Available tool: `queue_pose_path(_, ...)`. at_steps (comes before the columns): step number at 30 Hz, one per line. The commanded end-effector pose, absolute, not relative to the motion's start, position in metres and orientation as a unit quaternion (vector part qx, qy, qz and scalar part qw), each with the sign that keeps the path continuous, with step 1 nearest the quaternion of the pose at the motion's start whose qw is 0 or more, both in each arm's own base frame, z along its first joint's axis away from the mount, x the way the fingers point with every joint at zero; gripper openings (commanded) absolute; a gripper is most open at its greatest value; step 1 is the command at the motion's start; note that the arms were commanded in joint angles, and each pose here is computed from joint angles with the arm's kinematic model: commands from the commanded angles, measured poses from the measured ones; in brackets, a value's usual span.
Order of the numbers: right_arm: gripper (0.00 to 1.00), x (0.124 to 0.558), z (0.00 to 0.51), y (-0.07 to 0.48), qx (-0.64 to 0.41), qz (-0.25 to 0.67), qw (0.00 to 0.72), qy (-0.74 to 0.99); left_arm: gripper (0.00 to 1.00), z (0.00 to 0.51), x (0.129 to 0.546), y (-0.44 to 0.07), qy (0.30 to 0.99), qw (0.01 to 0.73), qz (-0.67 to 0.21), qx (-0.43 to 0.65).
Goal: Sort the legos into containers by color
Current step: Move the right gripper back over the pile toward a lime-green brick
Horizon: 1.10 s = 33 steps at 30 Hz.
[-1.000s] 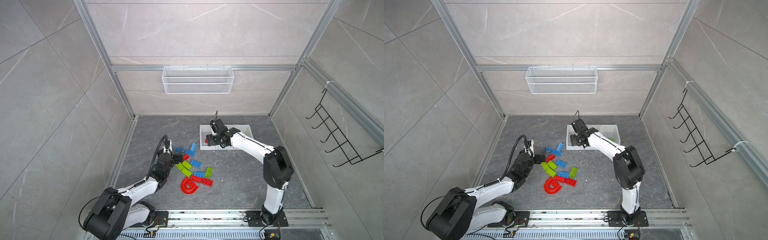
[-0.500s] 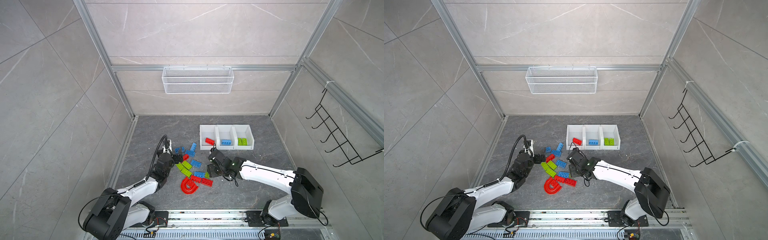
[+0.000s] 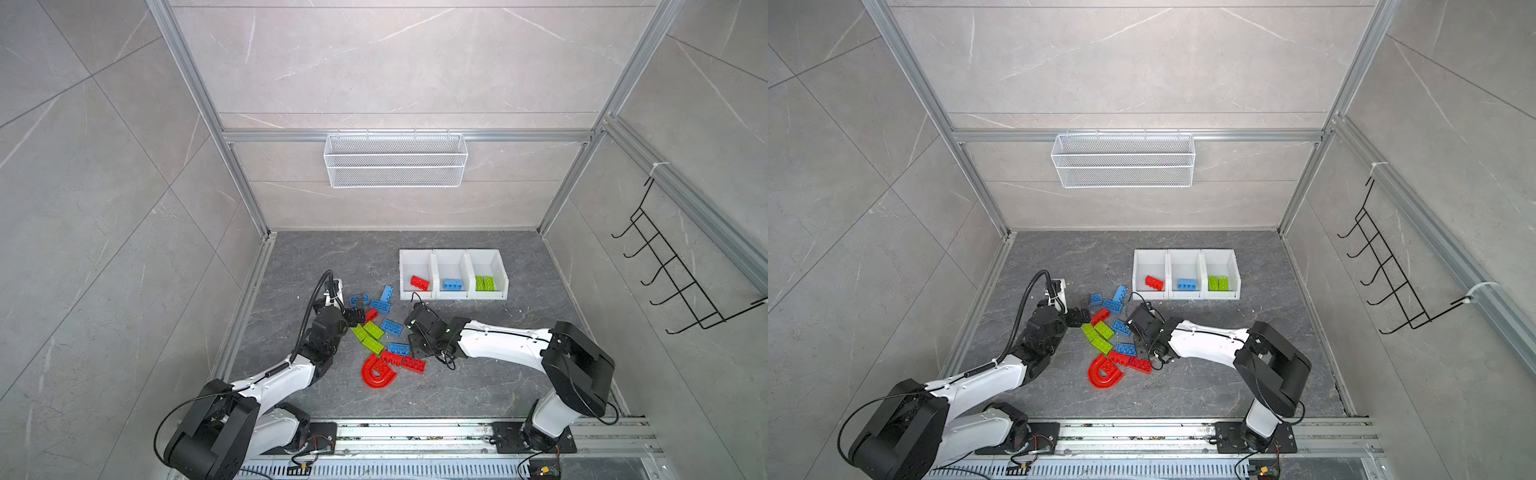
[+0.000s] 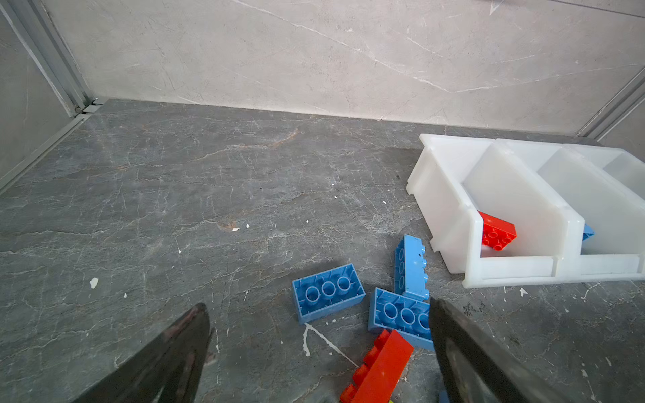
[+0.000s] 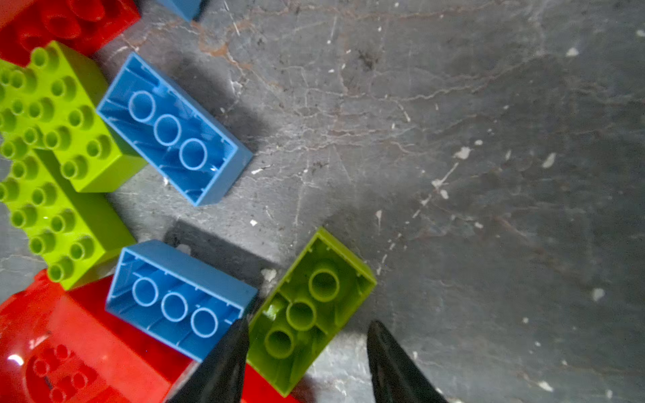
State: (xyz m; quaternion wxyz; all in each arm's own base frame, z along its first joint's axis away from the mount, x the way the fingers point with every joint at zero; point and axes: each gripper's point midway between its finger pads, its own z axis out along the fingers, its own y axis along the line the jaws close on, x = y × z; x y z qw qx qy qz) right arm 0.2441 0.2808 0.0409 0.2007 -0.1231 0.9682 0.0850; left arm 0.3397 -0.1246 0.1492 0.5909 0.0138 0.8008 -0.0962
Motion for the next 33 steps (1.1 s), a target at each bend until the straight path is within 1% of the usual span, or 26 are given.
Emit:
queue_pose_path(1,0.57,0.244,0.044,0.264,-0.110,0.052,0.211,0.970,1.00,0.162,0.341,-0.124,0.786,0.609,-0.108,0.000)
queue_pose_path(6,0.58,0.235,0.063,0.225,-0.105,0.005,0.223,0.969,1.00,0.160,0.342,-0.126,0.787,0.606,-0.114,0.001)
queue_pose_path(8,0.60,0.234,0.078,0.210,-0.096,-0.003,0.239,0.966,1.00,0.159,0.342,-0.128,0.787,0.605,-0.119,0.004)
queue_pose_path(12,0.66,0.227,0.106,0.197,-0.072,0.022,0.268,0.960,1.00,0.160,0.342,-0.128,0.788,0.605,-0.118,0.004)
queue_pose_path(16,0.68,0.223,0.105,0.225,-0.071,0.098,0.263,0.957,1.00,0.164,0.340,-0.125,0.784,0.610,-0.115,0.002)
queue_pose_path(23,0.68,0.225,0.074,0.276,-0.081,0.136,0.235,0.959,1.00,0.162,0.341,-0.129,0.786,0.605,-0.123,0.006)
queue_pose_path(29,0.65,0.232,0.046,0.295,-0.101,0.119,0.212,0.965,1.00,0.158,0.342,-0.128,0.788,0.604,-0.117,0.004)
queue_pose_path(33,0.65,0.236,0.031,0.296,-0.114,0.094,0.202,0.968,1.00,0.156,0.344,-0.130,0.791,0.601,-0.117,0.008)
